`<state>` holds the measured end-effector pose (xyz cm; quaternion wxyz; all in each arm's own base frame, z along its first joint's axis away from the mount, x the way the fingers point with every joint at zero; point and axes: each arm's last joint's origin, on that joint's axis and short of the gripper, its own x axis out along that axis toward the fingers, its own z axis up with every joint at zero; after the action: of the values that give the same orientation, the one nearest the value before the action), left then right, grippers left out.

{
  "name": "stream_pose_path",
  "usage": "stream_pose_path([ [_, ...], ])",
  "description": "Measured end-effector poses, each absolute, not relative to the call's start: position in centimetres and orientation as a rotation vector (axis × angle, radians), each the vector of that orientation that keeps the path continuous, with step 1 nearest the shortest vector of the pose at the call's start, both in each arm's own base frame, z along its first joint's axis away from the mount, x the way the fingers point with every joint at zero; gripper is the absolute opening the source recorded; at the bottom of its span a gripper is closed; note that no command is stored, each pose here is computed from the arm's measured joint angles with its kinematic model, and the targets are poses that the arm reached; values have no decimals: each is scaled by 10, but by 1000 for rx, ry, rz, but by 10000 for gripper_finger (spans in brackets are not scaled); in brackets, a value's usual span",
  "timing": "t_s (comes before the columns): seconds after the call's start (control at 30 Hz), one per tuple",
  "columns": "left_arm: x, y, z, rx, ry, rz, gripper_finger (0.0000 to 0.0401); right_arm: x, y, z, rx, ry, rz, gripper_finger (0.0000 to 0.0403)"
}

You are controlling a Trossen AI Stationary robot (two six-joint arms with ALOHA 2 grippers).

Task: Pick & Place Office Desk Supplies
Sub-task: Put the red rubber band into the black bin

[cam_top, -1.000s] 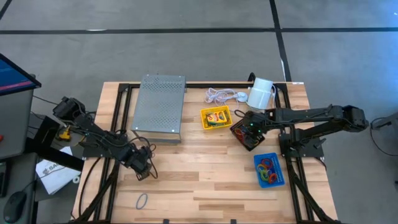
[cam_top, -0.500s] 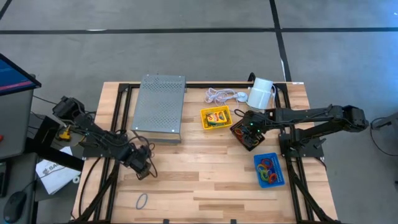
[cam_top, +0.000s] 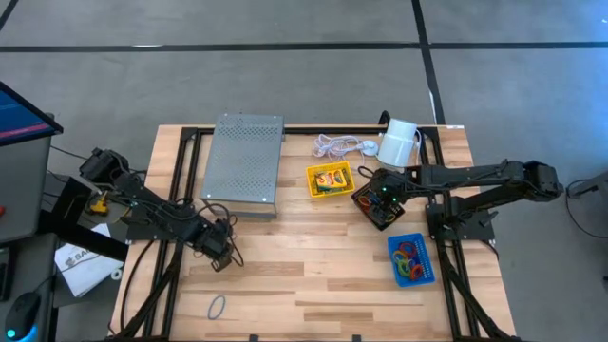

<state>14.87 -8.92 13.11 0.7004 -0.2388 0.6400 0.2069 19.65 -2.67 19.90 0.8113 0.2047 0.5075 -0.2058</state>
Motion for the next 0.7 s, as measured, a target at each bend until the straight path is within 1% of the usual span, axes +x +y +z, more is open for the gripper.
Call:
stream_pose_path([
  [0.1,153,-93,135,-550,1419,435,1,197,-27,199,437,1084,-439,269],
  [0.2,163,-101,144,-599,1391,322,0,197,-27,199,438,1083,-439,269],
  [0.27,164,-102,144,-592,1399,303,0,197,-27,199,438,1080,-438,269],
  [0.37,172,-108,154,-621,1346,249,0,199,-26,200,453,1068,-414,269],
  [0.47,174,-109,158,-618,1339,249,0,203,-25,202,488,1030,-351,269],
  [0.63,184,-114,166,-620,1250,180,0,213,-20,209,526,932,-198,269],
  [0.7,190,-117,171,-624,1185,141,0,218,-17,212,535,889,-124,269],
])
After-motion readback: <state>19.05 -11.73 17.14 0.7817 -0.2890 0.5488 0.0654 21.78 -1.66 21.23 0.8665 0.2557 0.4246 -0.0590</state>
